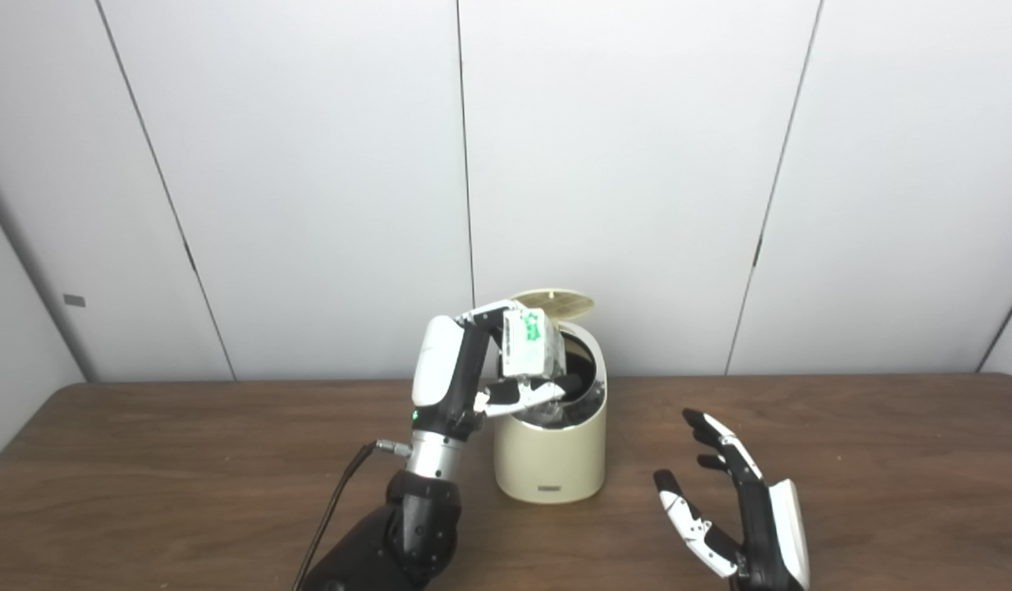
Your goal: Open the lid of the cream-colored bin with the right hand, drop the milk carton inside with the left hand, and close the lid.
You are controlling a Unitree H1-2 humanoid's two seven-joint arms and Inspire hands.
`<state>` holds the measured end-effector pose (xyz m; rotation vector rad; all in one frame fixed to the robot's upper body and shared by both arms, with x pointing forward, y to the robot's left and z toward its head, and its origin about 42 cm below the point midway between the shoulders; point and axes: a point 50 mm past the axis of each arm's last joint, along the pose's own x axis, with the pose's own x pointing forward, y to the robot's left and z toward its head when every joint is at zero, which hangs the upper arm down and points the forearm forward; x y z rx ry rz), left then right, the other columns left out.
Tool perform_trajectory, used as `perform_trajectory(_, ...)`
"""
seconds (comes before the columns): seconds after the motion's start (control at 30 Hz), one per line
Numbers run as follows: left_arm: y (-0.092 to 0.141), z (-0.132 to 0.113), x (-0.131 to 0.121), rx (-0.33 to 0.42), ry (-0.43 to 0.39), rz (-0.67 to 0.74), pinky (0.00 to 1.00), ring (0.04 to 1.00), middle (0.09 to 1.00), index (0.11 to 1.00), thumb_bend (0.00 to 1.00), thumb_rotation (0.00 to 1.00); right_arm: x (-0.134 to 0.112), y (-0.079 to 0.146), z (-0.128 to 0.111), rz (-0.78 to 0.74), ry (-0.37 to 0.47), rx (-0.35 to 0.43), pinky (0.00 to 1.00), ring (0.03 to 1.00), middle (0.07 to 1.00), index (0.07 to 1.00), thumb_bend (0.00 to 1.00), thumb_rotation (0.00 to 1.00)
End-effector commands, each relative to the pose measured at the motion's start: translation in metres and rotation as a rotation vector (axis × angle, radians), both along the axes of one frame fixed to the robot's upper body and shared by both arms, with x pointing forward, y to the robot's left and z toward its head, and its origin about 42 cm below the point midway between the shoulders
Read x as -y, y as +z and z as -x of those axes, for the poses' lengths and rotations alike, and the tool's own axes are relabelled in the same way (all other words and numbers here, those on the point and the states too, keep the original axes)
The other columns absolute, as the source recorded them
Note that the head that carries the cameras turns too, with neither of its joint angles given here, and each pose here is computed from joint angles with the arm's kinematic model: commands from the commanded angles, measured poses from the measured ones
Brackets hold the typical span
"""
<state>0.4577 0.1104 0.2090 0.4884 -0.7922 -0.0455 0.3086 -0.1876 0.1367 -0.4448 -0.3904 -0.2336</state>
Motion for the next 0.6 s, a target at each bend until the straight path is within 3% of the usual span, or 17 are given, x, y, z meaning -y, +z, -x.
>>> perform_trajectory(0.0,0.0146,-0.0088,0.0021,0.046,-0.001,-0.026,0.37,0.469,0.491,0.468,0.50,0.00,-0.0131,-0.0232,0.0170,-0.031,0.000,-0.070,0.70,0.800,0.816,0.800,0.19,0.45)
perform_trajectory(0.57,0.0053,-0.0186,-0.0055,0.081,0.043,-0.151,0.30,0.421,0.490,0.491,0.50,0.00,-0.0155,-0.0207,0.0184,-0.021,0.001,-0.078,0.70,0.795,0.812,0.799,0.19,0.46)
